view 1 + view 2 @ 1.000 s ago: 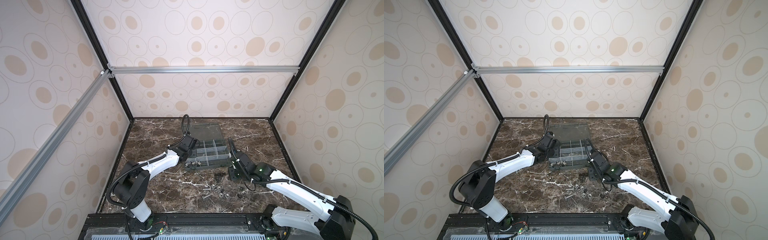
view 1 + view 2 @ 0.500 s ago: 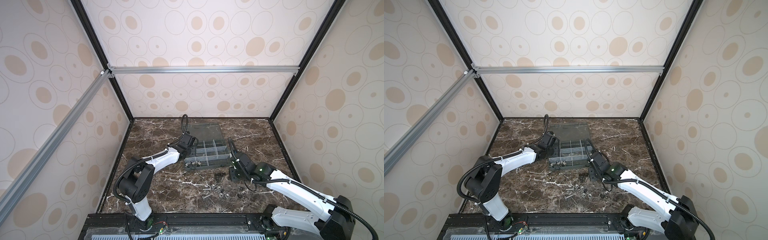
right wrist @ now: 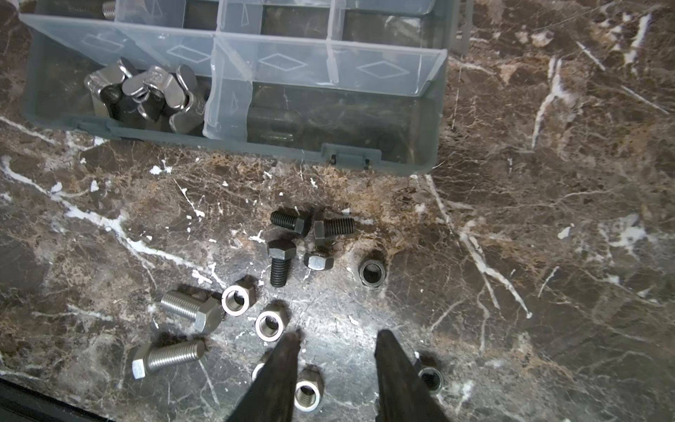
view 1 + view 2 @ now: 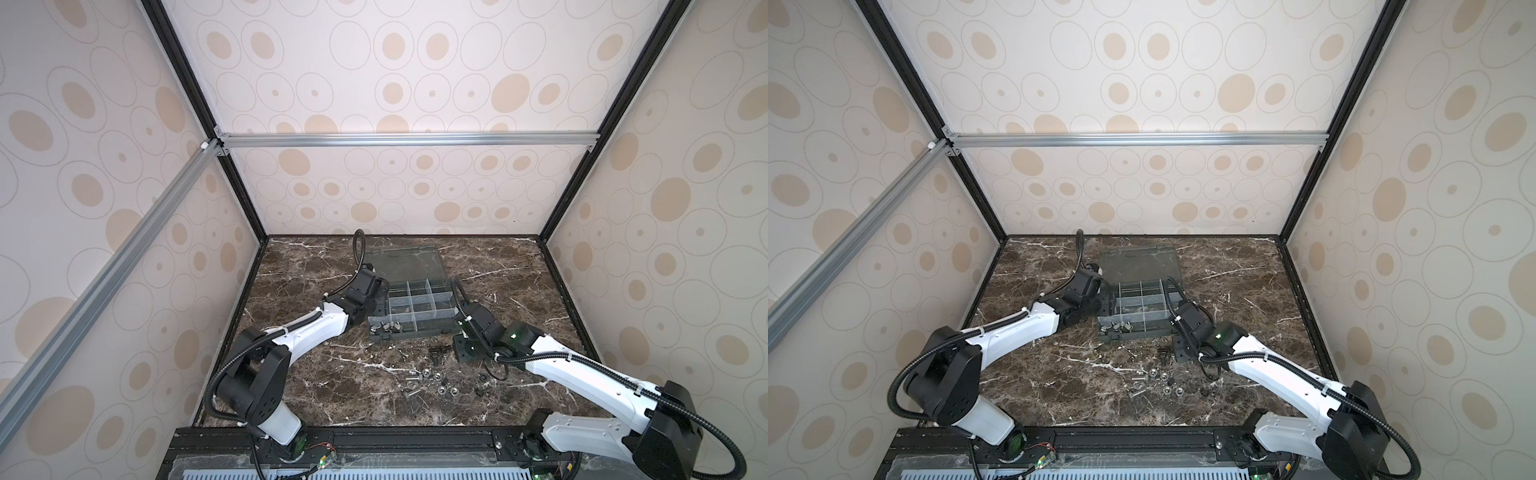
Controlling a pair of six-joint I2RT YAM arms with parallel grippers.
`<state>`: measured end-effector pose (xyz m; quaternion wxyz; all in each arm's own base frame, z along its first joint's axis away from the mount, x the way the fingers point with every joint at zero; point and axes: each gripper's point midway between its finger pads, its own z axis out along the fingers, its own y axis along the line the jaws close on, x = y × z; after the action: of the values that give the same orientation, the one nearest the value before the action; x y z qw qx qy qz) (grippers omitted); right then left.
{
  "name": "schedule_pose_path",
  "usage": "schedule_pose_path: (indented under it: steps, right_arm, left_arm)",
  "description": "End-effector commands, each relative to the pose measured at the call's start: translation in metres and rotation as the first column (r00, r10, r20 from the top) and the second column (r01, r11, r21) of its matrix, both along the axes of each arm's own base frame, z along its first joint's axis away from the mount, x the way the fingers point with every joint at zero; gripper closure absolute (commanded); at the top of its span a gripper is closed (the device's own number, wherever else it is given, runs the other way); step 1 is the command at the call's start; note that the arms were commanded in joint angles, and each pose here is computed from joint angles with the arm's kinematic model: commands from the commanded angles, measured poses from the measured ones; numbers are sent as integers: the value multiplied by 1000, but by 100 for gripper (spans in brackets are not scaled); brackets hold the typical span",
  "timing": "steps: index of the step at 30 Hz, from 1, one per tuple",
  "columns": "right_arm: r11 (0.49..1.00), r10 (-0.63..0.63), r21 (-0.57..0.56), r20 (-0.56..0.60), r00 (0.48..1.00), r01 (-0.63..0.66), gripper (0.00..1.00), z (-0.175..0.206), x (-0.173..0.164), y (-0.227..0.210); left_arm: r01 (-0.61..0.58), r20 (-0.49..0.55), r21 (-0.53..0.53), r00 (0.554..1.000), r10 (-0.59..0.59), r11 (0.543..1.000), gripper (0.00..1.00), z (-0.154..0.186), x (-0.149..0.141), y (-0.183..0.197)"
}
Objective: Sort the screws and nuts into containers
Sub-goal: Place the screw into the container, then pick up the screw from the bottom-center of the table.
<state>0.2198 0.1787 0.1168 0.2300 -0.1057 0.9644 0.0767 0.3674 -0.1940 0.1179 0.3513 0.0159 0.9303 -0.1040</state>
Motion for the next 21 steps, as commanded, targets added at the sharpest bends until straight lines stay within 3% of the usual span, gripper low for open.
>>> schedule_pose_path:
  steps: [1,11,21]
  right_arm:
    - [1000,17,23,-12,1000,-17,59,0,-3,20]
    - [998,52,-40,-72,996,-55,45,-33,-31,72]
    - [997,23,-66,-100,995,-30,43,-59,-48,103]
  left_arm:
    - [-27,11,-32,1000,27,999,27,6,-10,11]
    - [-78,4,-66,997,78,995,26,-2,-57,43]
    - [-103,-9,-105,995,103,989,25,-15,-87,59]
